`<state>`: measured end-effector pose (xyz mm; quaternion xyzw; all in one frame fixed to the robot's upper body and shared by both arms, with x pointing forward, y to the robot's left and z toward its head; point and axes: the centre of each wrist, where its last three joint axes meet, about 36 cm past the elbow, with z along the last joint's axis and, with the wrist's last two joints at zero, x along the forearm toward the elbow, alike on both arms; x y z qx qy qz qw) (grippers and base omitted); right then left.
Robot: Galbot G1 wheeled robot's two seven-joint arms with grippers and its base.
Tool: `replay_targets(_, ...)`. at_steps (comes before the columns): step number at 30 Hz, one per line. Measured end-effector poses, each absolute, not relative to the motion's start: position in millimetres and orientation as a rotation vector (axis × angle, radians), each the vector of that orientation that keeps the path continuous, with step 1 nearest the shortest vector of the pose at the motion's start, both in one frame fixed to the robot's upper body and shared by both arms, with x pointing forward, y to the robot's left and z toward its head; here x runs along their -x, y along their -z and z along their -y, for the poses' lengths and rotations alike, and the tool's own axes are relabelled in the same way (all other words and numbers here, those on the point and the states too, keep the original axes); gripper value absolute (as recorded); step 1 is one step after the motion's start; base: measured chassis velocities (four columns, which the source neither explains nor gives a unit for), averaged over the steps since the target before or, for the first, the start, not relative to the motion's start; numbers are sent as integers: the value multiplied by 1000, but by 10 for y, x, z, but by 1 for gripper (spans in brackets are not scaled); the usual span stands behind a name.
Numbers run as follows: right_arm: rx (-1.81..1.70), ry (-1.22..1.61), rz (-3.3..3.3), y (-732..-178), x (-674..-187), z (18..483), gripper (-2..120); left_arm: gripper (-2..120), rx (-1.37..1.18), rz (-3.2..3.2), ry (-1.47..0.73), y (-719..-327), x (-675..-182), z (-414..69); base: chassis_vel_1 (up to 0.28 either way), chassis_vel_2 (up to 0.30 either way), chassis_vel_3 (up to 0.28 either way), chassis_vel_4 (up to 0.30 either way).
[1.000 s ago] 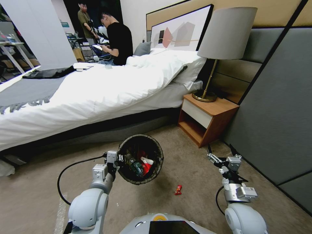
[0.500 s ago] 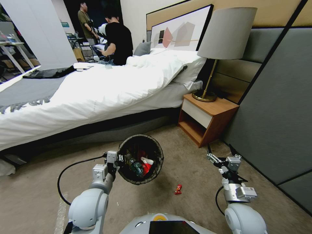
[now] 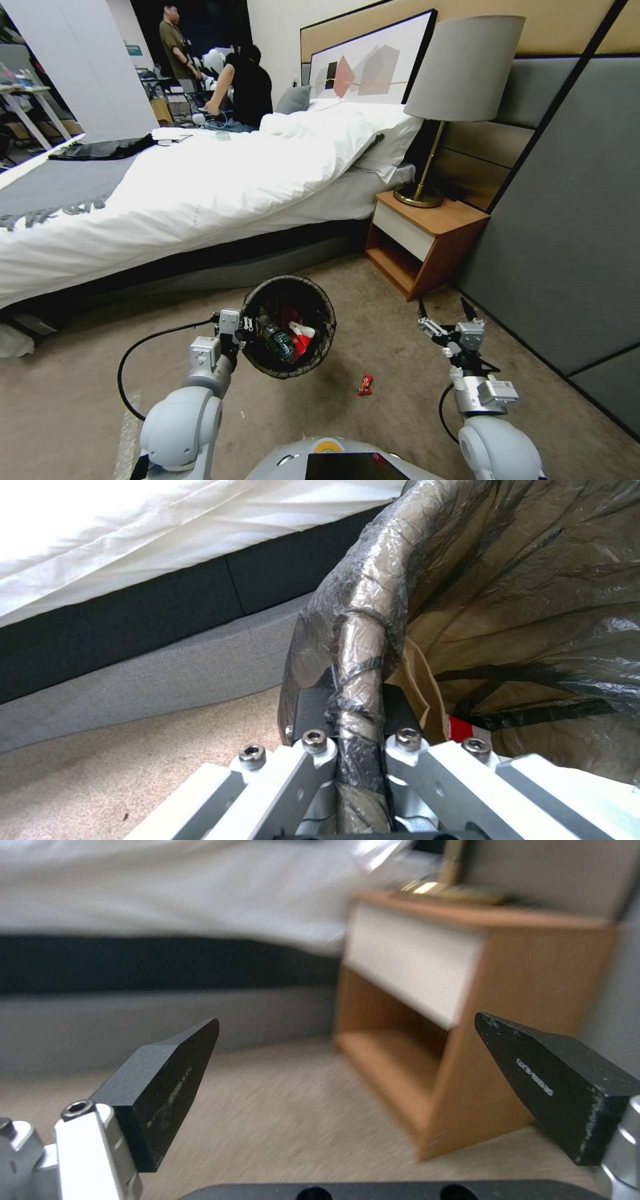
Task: Pick up the trash bin, then pick up the garbage from the floor and place it into the trash bin.
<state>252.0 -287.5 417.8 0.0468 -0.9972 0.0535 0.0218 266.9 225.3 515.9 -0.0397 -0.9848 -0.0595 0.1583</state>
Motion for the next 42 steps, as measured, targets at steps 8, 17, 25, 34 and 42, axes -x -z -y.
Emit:
replay_targets(8,-394,-219,2926,-3869,-2622,3027,100,1,108,2818,170,-5184,-2637,-2243,0,0,0,0)
replay_targets(17,-588,-168,2724,-3616,-2664,3008,100,1,97,2814,179,-5199,-2596,-2227,0,0,0,0)
replay_targets(25,-722,-183,2564,-3364,-2803,3027,100,1,98,2817,185,-5214,-2583,-2226,0,0,0,0)
replay_targets(34,-768,-297,2514,-3093,-2931,3063,100,1,100,2816,184,-5207,-2574,-2213,0,0,0,0)
replay_targets(42,-772,-358,2469,-2804,-2913,3047,100,1,102,2812,190,-5200,-2562,-2187,0,0,0,0)
